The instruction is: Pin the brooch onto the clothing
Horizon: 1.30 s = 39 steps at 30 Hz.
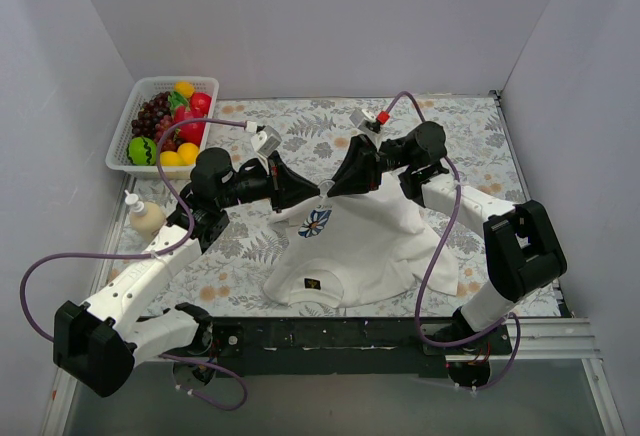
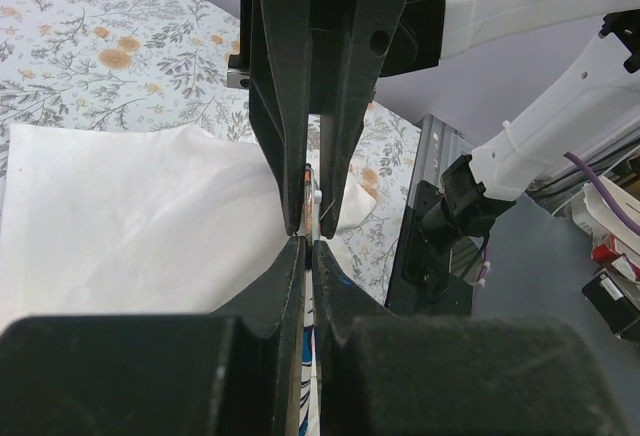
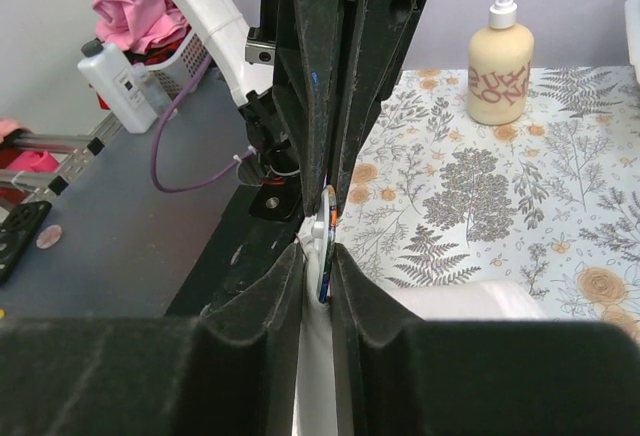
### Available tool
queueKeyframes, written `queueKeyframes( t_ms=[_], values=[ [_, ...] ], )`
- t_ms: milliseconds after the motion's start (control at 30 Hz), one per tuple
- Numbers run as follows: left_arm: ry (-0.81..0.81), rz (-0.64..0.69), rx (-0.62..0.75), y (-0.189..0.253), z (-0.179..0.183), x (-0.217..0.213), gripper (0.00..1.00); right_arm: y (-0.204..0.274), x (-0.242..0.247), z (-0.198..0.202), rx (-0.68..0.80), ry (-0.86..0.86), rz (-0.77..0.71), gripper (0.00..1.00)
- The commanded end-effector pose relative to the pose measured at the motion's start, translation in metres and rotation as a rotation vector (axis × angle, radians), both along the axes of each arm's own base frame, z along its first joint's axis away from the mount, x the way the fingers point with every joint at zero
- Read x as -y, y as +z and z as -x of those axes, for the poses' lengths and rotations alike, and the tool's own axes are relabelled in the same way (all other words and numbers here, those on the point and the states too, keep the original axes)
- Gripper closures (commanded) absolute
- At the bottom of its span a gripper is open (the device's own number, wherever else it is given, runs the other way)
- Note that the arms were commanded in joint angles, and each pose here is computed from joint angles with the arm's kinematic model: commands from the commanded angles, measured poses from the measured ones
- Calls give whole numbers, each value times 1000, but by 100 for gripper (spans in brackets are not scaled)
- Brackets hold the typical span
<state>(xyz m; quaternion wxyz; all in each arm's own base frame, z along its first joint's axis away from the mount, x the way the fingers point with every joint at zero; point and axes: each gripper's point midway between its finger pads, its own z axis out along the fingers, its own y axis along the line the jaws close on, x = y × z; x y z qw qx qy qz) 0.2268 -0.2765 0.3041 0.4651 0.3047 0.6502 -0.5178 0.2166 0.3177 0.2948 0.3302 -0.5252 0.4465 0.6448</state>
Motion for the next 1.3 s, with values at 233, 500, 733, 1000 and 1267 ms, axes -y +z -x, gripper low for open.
queueKeyframes(
  t_ms=[233, 500, 733, 1000, 1267],
  values=[
    [-24, 36, 85, 31, 2, 2, 100, 17, 1, -1, 72, 23, -26, 89],
    [-40, 22, 73, 36, -6, 9, 100, 15, -1, -4, 47, 23, -14, 99],
    [-46, 12, 63, 38, -11, 12, 100, 3, -16, -39, 42, -131, 36, 99],
    [-51, 11, 56, 34, -9, 11, 100, -5, -21, -62, -12, -278, 143, 99],
    [-44, 13, 63, 37, -7, 9, 100, -12, -21, -80, -66, -387, 222, 99]
  ],
)
